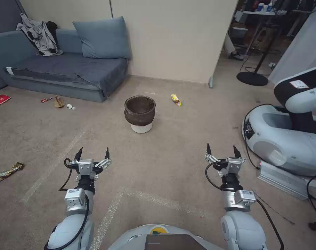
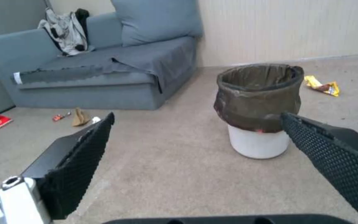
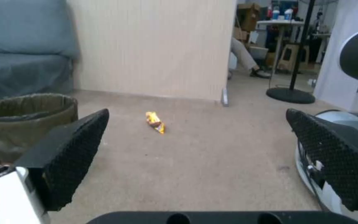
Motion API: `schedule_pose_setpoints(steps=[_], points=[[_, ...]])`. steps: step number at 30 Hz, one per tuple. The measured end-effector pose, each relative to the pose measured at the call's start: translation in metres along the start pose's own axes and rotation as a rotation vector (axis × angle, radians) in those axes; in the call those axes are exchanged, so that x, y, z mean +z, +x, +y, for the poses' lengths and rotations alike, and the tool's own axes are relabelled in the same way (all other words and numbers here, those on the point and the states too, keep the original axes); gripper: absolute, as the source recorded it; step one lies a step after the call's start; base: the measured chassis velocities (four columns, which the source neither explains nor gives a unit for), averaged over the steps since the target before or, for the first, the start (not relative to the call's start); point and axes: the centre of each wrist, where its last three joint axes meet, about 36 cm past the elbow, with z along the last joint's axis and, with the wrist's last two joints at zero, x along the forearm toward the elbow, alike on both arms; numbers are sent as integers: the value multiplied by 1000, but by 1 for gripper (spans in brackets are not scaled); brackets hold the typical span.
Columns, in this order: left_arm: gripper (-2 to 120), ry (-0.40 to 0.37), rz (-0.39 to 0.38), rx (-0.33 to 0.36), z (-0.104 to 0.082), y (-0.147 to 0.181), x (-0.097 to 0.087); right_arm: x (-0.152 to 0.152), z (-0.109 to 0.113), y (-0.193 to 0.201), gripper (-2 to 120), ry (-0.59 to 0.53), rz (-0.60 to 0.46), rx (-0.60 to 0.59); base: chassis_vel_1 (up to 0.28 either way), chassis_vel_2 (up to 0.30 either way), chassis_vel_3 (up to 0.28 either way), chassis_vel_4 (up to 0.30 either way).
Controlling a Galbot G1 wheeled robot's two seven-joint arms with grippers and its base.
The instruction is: Pick up the trash bin, then pick up the garbage from the floor and place it into the trash bin.
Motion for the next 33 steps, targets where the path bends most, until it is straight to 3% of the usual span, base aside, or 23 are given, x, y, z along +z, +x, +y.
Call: schedule_pose_setpoints(steps=[33], points=[[100,2,3,15,-2,-4,5,9,-2,4,100,18,29,-37,-12,16,13,-11]])
